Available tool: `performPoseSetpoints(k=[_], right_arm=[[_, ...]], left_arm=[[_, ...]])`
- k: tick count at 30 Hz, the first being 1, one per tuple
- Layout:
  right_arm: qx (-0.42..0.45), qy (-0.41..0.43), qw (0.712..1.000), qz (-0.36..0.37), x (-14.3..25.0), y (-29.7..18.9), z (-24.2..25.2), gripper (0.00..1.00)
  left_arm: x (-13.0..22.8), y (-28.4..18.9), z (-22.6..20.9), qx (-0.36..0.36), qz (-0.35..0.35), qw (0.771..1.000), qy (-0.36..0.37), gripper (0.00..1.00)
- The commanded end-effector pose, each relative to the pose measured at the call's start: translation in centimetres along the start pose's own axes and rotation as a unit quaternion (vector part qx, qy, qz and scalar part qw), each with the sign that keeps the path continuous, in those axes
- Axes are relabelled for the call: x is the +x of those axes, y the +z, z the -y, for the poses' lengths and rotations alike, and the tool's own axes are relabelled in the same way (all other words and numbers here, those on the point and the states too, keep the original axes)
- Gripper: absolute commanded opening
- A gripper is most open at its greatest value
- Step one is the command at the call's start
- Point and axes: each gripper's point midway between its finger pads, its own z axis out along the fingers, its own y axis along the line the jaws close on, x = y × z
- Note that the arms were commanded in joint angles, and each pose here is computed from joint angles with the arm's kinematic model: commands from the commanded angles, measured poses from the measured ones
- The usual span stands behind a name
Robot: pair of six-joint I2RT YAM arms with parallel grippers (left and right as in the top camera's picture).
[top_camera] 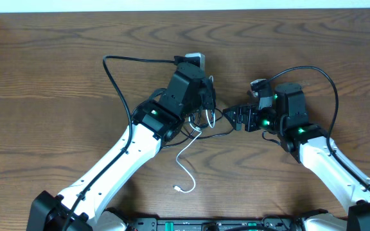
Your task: Untangle cables
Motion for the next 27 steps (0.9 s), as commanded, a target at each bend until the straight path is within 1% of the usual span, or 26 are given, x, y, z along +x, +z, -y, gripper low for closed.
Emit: performPoseSetpoints(k=[1, 5, 9, 12, 13, 14, 16, 17, 18, 21, 23, 27], right_arm=[[-0.008, -0.008, 1.000, -0.009, 0.5, 0.3, -0.3, 0.91], [-0.006, -0.015, 1.000, -0.008, 0.5, 0.3, -0.2, 0.92], [0.010, -0.018, 1.000, -0.004, 0.3, 0.3, 0.4, 0.91], [0.036, -0.018, 0.999, 0.003, 0.1, 0.2, 1.2, 0.90], [0.065, -0.015, 0.998, 0.006, 0.1, 0.1, 2.3, 0.88], [0.072, -0.015, 0.997, 0.007, 0.0, 0.1, 2.5, 0.88], [0.071, -0.014, 0.997, 0.006, 0.1, 0.1, 2.5, 0.91], [0.058, -0.015, 0.998, 0.004, 0.1, 0.2, 2.0, 0.93], [0.043, -0.016, 0.999, 0.000, 0.3, 0.2, 1.5, 0.94], [0.007, -0.020, 1.000, -0.003, 0.2, 0.3, 0.2, 0.95], [-0.004, -0.025, 1.000, 0.002, 0.0, 0.3, -0.2, 0.95], [-0.004, -0.028, 1.000, 0.007, -0.3, 0.3, -0.3, 0.94]], left_arm=[[-0.7, 0.3, -2.5, -0.070, 0.024, 0.997, 0.000, 0.08], [-1.1, 0.4, -2.3, -0.066, 0.034, 0.997, 0.000, 0.08], [-1.7, 0.2, -3.1, -0.088, 0.051, 0.995, 0.000, 0.08], [-1.7, 0.2, -3.1, -0.088, 0.050, 0.995, -0.001, 0.08], [-1.7, 0.2, -3.3, -0.094, 0.052, 0.994, -0.002, 0.08], [-1.7, 0.2, -3.4, -0.095, 0.052, 0.994, -0.004, 0.08], [-1.5, 0.3, -3.0, -0.086, 0.047, 0.995, -0.012, 0.08], [-1.0, 0.5, -1.8, -0.052, 0.031, 0.998, -0.019, 0.08], [-0.5, 0.6, 0.2, 0.003, 0.009, 1.000, -0.020, 0.08], [0.1, 0.3, 3.5, 0.091, -0.018, 0.996, -0.018, 0.08], [0.3, 0.1, 4.3, 0.112, -0.030, 0.993, -0.031, 0.08], [0.8, -0.1, 4.9, 0.129, -0.044, 0.990, -0.037, 0.08]])
